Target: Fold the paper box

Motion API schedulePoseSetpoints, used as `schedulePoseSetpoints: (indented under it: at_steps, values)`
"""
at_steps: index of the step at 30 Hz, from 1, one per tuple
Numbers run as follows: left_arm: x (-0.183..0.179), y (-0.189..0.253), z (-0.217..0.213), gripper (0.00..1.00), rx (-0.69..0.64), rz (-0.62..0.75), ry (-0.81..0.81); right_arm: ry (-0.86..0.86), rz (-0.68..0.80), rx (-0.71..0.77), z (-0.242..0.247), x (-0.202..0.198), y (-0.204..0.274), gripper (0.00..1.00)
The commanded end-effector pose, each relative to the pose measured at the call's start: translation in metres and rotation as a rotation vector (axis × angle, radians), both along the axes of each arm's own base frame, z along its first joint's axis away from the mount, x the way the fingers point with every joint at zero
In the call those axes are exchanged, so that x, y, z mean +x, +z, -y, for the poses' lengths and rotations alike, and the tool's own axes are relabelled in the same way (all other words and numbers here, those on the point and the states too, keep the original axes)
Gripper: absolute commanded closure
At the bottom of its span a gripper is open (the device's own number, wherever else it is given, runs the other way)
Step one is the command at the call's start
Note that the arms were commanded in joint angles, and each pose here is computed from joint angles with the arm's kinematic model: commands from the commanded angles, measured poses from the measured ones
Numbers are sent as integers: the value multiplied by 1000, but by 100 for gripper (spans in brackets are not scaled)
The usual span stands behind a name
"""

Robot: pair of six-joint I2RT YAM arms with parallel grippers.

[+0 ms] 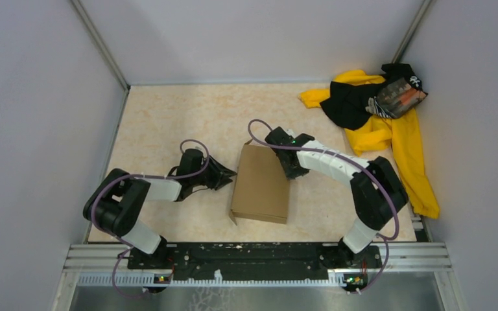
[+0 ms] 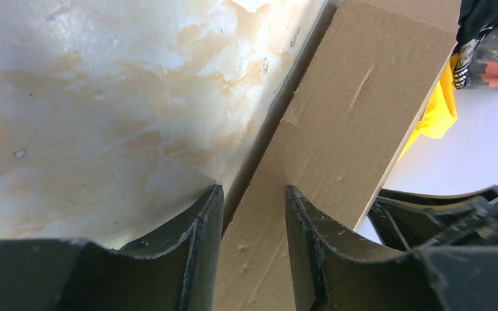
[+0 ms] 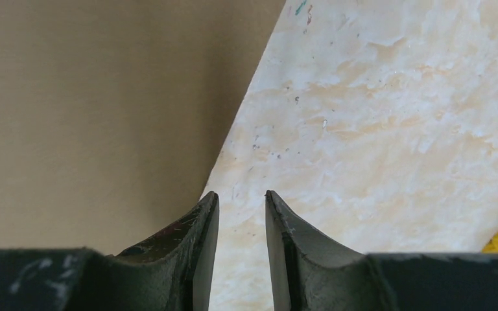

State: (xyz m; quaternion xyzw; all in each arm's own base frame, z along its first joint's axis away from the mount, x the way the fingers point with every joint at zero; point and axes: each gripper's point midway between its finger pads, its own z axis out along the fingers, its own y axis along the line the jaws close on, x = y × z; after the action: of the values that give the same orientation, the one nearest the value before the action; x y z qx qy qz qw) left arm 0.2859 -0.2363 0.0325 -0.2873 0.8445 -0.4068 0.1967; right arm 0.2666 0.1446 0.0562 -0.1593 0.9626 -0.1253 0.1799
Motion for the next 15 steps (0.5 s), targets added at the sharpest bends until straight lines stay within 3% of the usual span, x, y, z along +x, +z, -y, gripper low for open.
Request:
schedulePoseSetpoints:
  at_steps: [1, 7, 15]
  values:
    - [-5, 8, 4, 54, -20, 31, -32, 28, 126, 196, -30, 17, 51, 67]
    - [-6, 5, 0, 54, -14, 26, -23, 38, 146, 287, -42, 16, 75, 67]
    - [-5, 6, -1, 54, -15, 28, -21, 3, 77, 255, -33, 0, 49, 69]
